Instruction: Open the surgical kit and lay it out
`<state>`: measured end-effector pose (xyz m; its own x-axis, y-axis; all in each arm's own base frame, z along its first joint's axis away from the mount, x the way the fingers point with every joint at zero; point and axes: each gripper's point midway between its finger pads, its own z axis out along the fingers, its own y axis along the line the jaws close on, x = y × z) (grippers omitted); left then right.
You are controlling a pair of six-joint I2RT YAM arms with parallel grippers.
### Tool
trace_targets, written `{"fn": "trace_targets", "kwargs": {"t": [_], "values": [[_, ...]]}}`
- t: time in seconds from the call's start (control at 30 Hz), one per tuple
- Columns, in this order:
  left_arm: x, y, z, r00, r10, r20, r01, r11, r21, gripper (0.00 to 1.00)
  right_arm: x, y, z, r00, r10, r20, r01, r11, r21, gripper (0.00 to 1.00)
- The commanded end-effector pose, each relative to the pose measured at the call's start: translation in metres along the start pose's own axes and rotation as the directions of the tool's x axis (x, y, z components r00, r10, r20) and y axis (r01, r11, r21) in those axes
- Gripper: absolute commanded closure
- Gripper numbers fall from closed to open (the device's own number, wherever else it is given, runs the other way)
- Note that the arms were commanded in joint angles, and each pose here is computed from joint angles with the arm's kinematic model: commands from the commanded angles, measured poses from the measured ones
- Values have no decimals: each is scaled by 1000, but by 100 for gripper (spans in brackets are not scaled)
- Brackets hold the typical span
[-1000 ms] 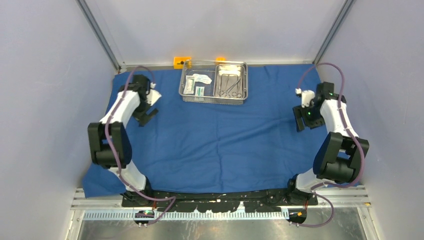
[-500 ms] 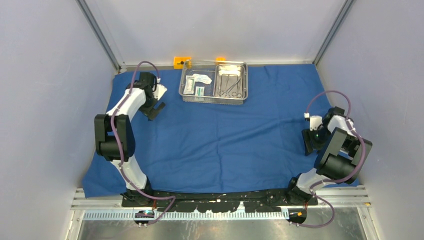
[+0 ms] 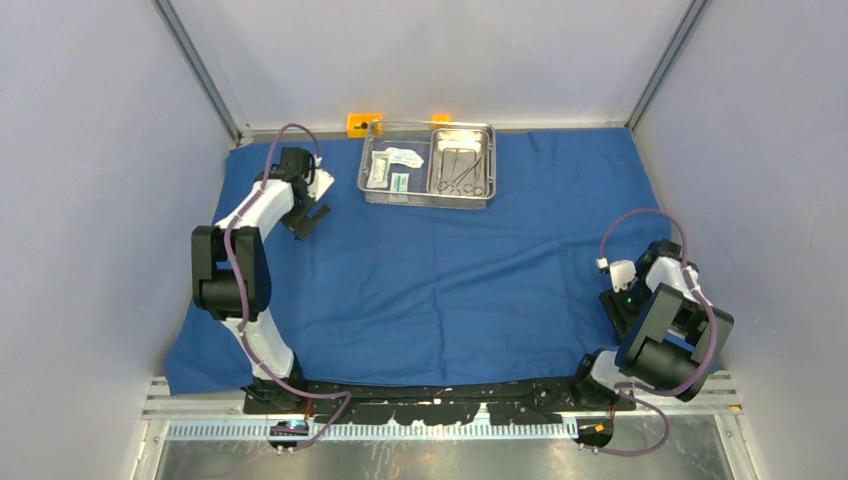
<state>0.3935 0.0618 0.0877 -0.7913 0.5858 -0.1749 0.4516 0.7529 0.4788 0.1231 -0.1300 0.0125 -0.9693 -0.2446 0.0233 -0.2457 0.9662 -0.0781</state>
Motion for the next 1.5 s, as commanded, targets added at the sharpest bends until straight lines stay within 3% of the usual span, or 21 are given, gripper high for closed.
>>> {"fn": "trace_targets", "kwargs": {"t": [0.0, 0.13, 0.47, 0.63, 0.9, 1.07, 1.33, 1.47], "values": [[-5, 6, 14, 1000, 4, 8, -4, 999, -35, 0, 24, 7, 9, 996, -34, -84, 35, 999, 4, 41], [-13, 7, 26, 1000, -24, 5, 24, 1000, -6, 0, 21, 7, 8, 998, -25, -64, 25, 1000, 4, 41], [-55, 11, 54, 976, -218, -17, 215, 943, 256, 0, -43, -12, -46, 979, 89, 184, -85, 996, -33, 41], [-90, 19, 60, 939, -343, 10, 316, 876, 364, 0, -51, -16, -51, 973, 105, 204, -98, 994, -41, 41], [-113, -2, 91, 902, -427, -61, 404, 787, 467, 4, -54, -21, -54, 973, 113, 204, -109, 994, -32, 41], [-103, -16, 105, 901, -420, -109, 419, 776, 471, 19, -55, -24, -56, 973, 113, 203, -110, 994, -25, 41], [-87, -32, 118, 910, -379, -170, 412, 773, 482, 60, -60, -26, -59, 970, 119, 214, -115, 993, -32, 42], [-86, -35, 121, 911, -373, -177, 411, 772, 485, 86, -60, -26, -59, 970, 116, 212, -112, 993, -31, 42]]}}
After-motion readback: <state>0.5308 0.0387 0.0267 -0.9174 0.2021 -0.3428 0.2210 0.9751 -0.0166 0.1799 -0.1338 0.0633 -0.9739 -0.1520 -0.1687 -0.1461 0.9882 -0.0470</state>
